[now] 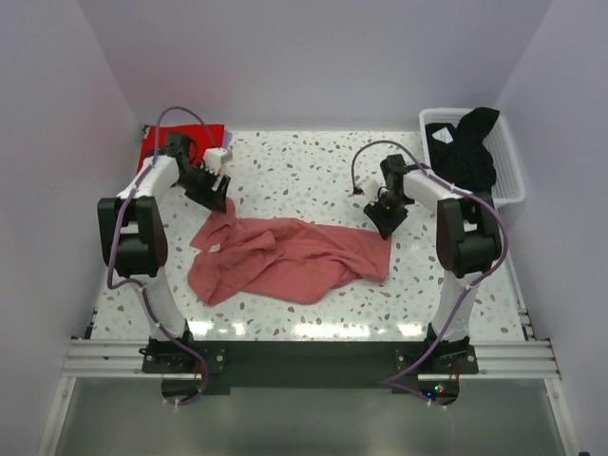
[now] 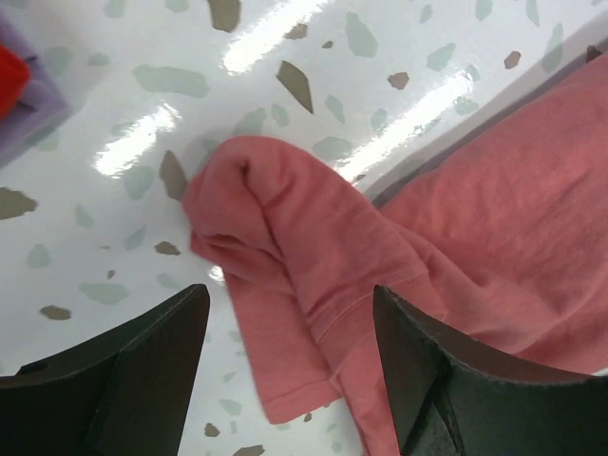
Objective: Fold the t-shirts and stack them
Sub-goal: Flatten the tshirt out
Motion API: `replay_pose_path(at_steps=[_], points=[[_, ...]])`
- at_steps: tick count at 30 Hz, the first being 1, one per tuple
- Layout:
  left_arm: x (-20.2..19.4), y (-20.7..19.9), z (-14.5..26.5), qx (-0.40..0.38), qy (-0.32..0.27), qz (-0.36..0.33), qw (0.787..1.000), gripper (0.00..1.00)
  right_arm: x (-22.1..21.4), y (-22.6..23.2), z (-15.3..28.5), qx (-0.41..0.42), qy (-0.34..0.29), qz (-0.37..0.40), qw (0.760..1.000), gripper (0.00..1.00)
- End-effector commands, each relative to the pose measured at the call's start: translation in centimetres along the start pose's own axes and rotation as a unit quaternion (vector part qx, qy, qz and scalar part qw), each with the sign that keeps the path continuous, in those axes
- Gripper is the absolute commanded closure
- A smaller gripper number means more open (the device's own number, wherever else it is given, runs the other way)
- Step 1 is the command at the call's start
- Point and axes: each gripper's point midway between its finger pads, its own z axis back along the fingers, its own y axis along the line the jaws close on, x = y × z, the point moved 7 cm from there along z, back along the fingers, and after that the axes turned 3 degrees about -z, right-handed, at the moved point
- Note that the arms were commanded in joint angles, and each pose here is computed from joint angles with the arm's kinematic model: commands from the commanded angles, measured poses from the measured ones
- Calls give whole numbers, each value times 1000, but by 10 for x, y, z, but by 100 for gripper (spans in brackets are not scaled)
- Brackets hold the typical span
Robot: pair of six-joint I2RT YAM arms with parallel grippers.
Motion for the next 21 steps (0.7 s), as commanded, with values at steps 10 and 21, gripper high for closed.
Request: replay_pose_path(at_steps=[10, 21], points=[[-4, -48, -22, -27, 21, 21, 999, 23, -18, 9, -19, 36, 38, 18, 998, 100], [3, -37, -14, 36, 28, 23, 999, 74, -13, 5, 0, 10, 6, 4, 1000, 100]])
